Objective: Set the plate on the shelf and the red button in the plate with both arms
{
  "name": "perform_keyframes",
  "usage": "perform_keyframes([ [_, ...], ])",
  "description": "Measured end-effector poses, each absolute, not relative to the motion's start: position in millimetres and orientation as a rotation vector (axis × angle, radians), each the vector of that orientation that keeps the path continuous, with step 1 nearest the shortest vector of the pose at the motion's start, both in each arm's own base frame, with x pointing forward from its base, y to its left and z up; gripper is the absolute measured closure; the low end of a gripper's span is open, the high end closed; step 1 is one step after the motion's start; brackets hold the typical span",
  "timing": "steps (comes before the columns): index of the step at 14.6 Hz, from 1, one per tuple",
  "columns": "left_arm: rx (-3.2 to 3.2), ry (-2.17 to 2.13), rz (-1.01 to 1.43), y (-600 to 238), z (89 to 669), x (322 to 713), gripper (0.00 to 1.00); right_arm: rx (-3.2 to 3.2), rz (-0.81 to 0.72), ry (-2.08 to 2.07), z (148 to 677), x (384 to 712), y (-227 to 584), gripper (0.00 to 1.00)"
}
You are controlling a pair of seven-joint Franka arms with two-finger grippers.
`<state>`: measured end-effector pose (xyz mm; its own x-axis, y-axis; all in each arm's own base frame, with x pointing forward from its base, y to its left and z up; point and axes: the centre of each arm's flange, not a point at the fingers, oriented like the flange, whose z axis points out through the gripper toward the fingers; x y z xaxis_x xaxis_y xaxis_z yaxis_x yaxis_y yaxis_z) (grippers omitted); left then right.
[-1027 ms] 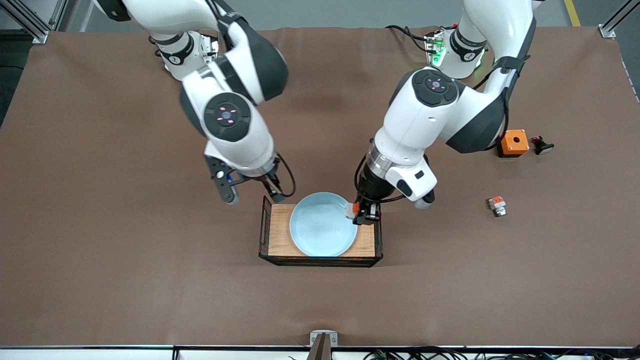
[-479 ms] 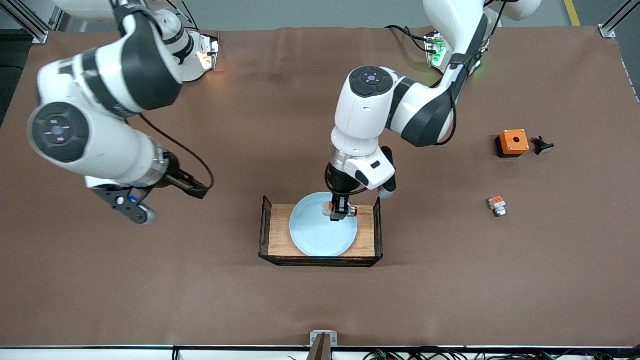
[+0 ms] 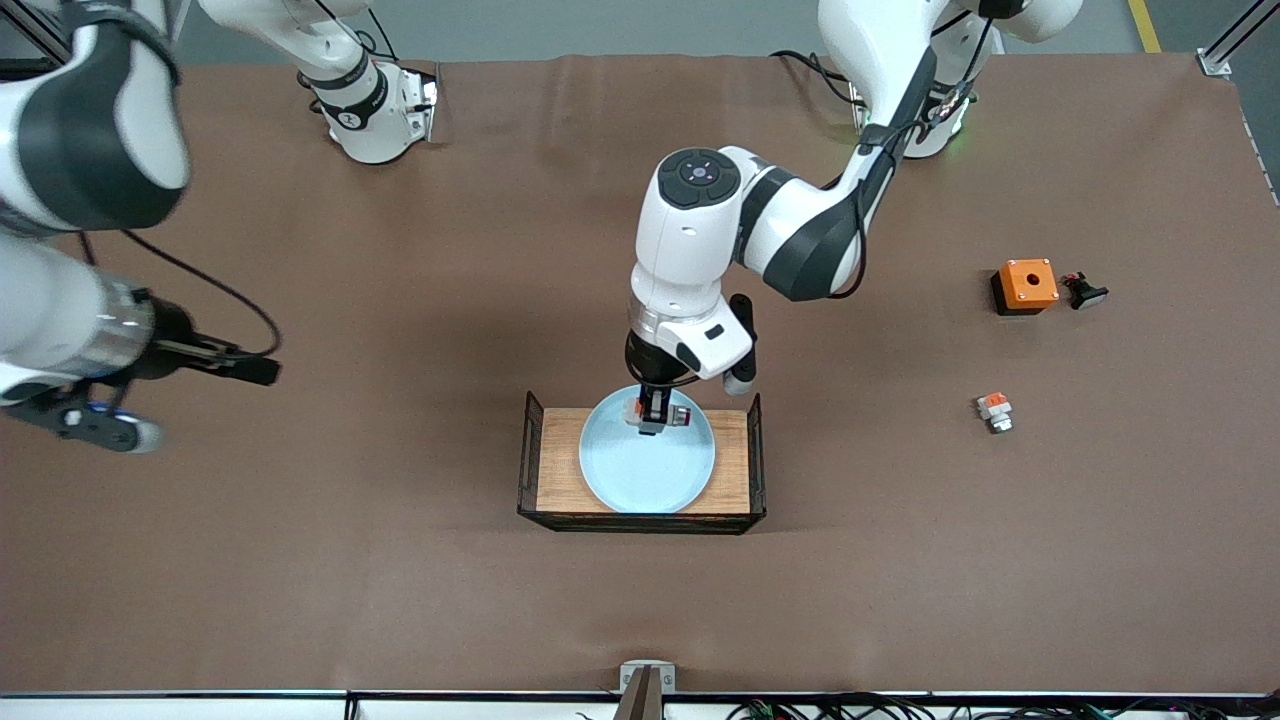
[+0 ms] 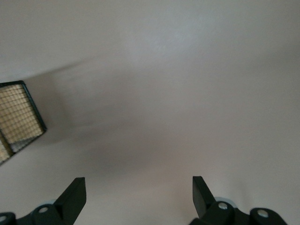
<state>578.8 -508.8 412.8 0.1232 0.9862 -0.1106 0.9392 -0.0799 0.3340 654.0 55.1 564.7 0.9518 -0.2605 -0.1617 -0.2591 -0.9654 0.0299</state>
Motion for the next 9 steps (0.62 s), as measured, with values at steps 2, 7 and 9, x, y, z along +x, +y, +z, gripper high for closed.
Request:
perform_keyframes([
  [2, 2.14, 1.833, 0.211, -515.2, 404.4, 574.5, 0.59, 3.119, -0.248, -0.344, 569.8, 654.1, 13.0, 0.0],
  [7, 2.266, 1.698, 0.243, -517.8, 385.3, 577.0, 0.59, 3.096, -0.261, -0.268, 570.9, 645.5, 3.1, 0.0],
  [9, 2.243, 1.658, 0.261, -516.8, 380.7, 584.6, 0.59, 3.097, -0.264, -0.237, 568.1, 637.7, -0.5, 0.0],
])
